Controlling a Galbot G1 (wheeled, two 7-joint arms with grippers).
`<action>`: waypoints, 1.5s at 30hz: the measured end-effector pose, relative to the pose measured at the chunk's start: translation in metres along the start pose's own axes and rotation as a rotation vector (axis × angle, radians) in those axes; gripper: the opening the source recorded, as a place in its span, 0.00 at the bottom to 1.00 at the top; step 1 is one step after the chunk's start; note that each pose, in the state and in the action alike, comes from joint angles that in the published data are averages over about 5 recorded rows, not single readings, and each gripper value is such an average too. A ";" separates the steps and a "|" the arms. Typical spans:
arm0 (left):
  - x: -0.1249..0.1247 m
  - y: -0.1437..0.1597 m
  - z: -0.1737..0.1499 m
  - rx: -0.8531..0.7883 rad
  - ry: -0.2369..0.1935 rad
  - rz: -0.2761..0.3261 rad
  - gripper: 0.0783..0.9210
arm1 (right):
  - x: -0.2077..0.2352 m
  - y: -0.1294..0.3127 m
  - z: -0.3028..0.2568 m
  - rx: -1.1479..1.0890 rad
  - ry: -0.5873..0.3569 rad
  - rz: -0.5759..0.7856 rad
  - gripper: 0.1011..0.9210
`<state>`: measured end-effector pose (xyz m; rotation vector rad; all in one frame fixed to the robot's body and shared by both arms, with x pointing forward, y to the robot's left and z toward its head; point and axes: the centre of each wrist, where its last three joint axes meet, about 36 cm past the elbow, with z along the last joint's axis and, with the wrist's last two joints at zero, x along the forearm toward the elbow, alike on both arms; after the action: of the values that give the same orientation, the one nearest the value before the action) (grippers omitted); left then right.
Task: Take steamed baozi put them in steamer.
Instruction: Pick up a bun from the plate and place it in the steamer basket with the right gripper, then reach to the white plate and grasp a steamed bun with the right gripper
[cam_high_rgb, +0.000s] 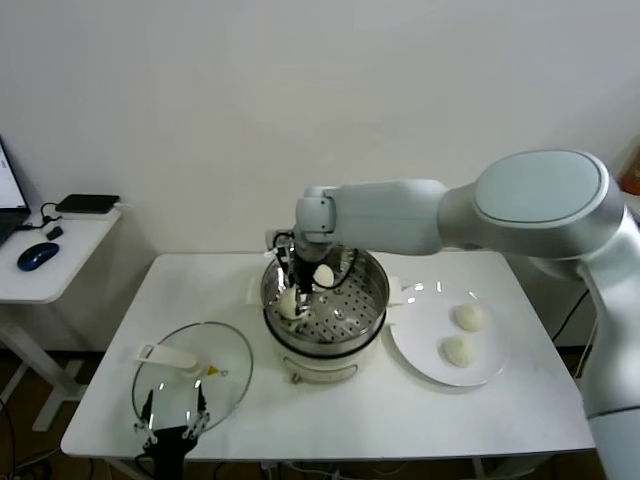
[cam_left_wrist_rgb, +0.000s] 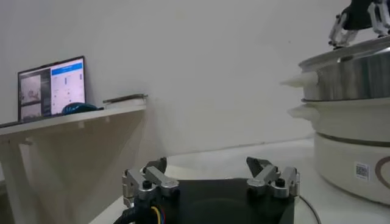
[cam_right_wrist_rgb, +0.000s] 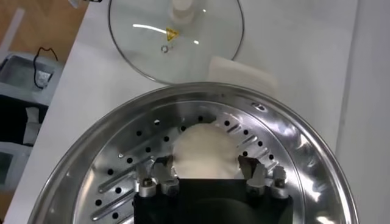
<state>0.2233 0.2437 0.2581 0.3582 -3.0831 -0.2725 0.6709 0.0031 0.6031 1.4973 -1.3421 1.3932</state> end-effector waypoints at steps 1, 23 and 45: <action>0.000 0.000 0.000 -0.001 0.000 0.000 0.88 | 0.003 0.000 0.002 0.000 -0.002 -0.001 0.87; 0.001 0.001 0.005 -0.012 0.013 0.005 0.88 | 0.144 0.033 0.194 -0.055 0.090 -0.090 0.88; 0.005 -0.003 0.014 -0.021 0.039 -0.003 0.88 | 0.030 0.129 0.344 -0.143 0.222 -0.118 0.88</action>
<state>0.2186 0.2425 0.2442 0.3635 -3.0392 -0.2944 0.6348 -0.3589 0.5450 1.2667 -1.1702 1.3169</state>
